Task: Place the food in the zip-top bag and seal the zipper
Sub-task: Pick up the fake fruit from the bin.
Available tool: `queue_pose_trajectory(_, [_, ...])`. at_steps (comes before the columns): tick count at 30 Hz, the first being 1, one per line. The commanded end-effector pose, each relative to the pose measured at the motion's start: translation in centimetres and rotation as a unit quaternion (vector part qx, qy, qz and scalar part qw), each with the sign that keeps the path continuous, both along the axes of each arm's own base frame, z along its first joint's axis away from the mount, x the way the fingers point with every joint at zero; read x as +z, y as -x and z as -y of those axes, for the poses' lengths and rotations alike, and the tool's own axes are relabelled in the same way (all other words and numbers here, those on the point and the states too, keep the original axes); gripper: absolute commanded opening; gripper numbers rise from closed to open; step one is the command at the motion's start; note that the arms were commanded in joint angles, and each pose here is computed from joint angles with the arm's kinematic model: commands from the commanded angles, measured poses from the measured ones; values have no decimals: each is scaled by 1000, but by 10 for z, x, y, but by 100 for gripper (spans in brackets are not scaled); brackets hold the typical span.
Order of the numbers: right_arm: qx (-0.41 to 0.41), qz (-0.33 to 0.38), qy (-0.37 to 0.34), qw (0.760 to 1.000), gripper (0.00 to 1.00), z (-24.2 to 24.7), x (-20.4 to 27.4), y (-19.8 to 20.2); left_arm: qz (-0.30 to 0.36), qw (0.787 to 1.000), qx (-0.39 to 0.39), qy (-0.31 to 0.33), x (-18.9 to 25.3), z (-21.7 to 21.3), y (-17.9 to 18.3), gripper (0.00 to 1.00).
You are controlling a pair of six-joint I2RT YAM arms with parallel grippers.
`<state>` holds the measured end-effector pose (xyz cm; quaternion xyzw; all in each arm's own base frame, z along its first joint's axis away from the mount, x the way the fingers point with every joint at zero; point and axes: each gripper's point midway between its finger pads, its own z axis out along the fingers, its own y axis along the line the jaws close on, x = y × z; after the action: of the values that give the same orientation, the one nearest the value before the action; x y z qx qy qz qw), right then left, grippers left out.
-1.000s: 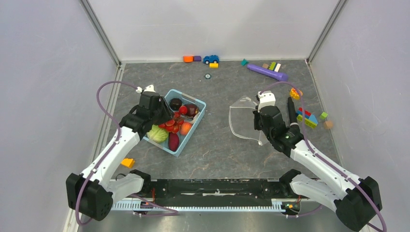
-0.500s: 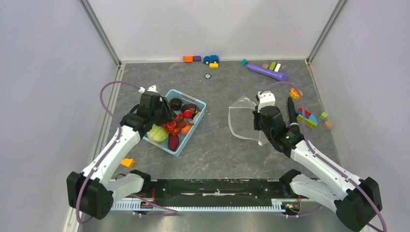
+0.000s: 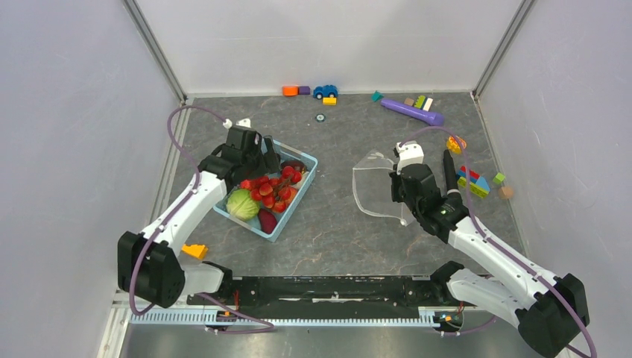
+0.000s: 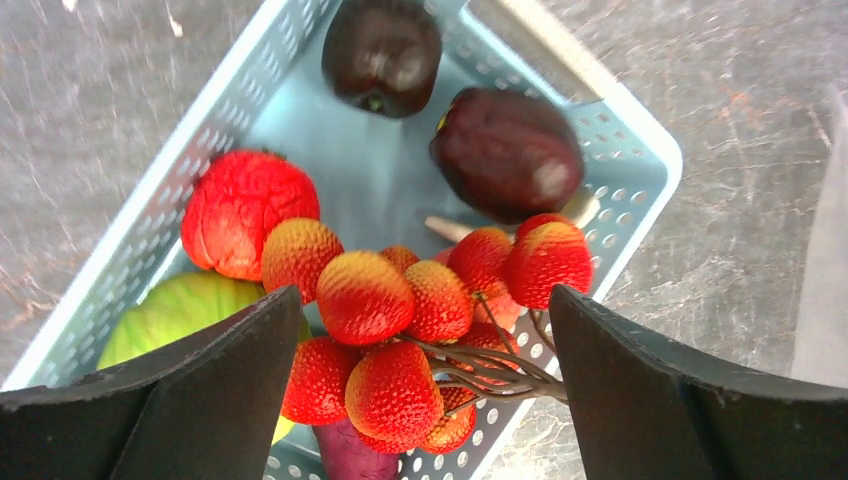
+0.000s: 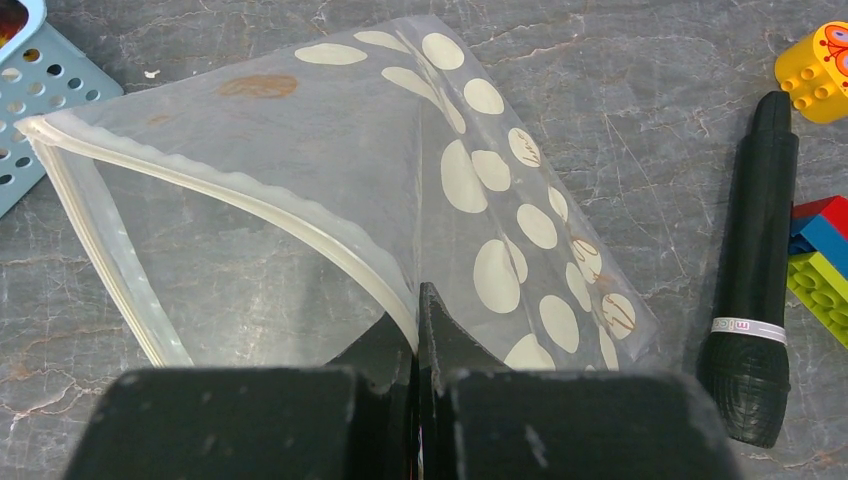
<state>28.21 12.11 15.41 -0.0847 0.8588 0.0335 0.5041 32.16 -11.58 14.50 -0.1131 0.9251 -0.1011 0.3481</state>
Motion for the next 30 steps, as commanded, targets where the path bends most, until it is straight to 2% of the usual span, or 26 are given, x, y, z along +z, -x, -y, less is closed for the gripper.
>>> queue_pose_trajectory(1, [-3,30,-13,999,0,-1,24,-6,93,994,-51,-10,59,3,-15,100])
queue_pose_trajectory(4, [-2,29,-12,999,0,-1,23,-6,128,985,-115,10,79,18,-5,100])
queue_pose_trajectory(8, [0,28,-7,1000,0,-1,21,-6,170,957,-231,43,88,52,21,100])
queue_pose_trajectory(11, [5,27,-5,1000,0,-2,20,-6,189,945,-265,5,79,64,32,100])
queue_pose_trajectory(14, [9,28,-7,1000,0,-3,21,-5,179,946,-262,-61,64,62,32,100])
queue_pose_trajectory(18, [11,26,-5,1000,0,-3,18,-4,165,952,-234,-111,55,55,25,96])
queue_pose_trajectory(30, [11,20,2,1000,0,-2,13,-4,128,958,-221,-132,29,67,20,79])
